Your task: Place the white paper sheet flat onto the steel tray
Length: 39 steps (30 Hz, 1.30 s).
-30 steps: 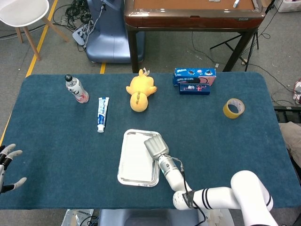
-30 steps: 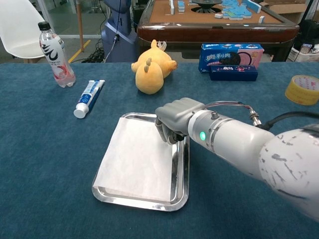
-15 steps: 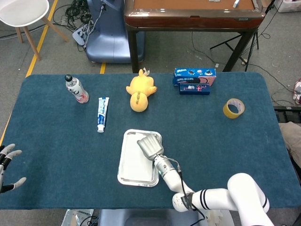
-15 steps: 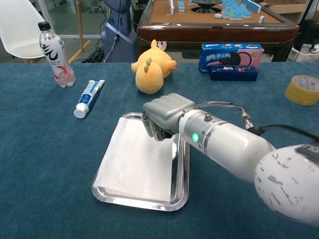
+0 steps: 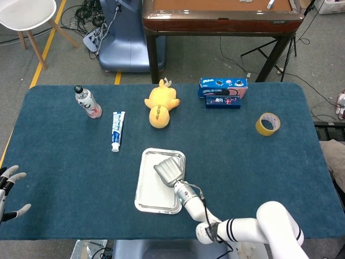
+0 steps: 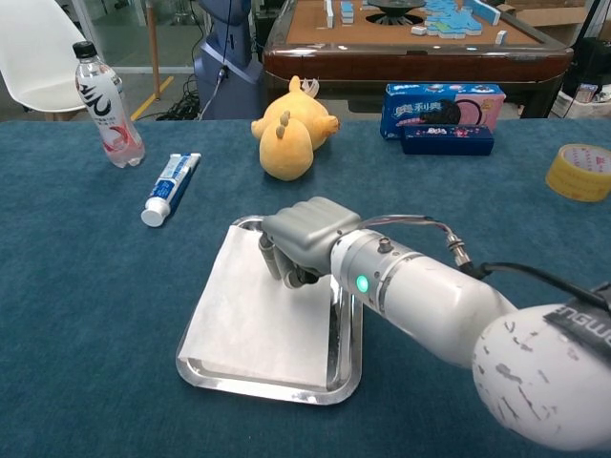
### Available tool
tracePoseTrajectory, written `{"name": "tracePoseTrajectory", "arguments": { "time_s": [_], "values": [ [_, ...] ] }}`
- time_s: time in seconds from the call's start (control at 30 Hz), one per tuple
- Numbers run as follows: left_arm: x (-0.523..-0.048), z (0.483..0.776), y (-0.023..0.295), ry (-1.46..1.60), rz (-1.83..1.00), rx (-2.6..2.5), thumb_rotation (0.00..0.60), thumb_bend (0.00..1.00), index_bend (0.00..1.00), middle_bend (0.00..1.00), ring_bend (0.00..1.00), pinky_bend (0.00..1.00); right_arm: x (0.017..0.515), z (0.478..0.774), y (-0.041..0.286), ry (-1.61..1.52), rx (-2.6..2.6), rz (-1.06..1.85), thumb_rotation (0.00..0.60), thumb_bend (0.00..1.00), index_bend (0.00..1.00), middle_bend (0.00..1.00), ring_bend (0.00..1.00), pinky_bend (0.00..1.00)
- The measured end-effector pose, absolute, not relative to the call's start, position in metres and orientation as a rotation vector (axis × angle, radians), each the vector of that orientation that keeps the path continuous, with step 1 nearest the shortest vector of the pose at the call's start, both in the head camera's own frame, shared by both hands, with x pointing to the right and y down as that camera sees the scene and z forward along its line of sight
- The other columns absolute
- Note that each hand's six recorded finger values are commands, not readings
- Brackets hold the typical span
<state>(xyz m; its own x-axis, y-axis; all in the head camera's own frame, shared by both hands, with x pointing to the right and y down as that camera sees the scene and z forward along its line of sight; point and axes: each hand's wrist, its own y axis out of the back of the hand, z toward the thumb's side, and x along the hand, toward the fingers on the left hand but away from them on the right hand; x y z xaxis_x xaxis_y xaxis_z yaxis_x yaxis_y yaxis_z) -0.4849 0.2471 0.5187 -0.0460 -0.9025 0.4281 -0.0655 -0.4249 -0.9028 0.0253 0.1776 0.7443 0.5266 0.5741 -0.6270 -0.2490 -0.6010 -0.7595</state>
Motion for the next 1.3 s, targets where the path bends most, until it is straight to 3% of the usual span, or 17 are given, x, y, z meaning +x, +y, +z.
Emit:
{"name": "tracePoseTrajectory", "arguments": {
  "time_s": [1.3],
  "values": [
    [-0.484,0.523,0.247,1.042,-1.556,-1.548,0.600,0.02,0.26,0.14,0.08,0.36,0.041,0.735,0.168,-0.263,-1.842,1.192,0.600,1.00,0.49,1.00,1.00,1.00]
  ]
}}
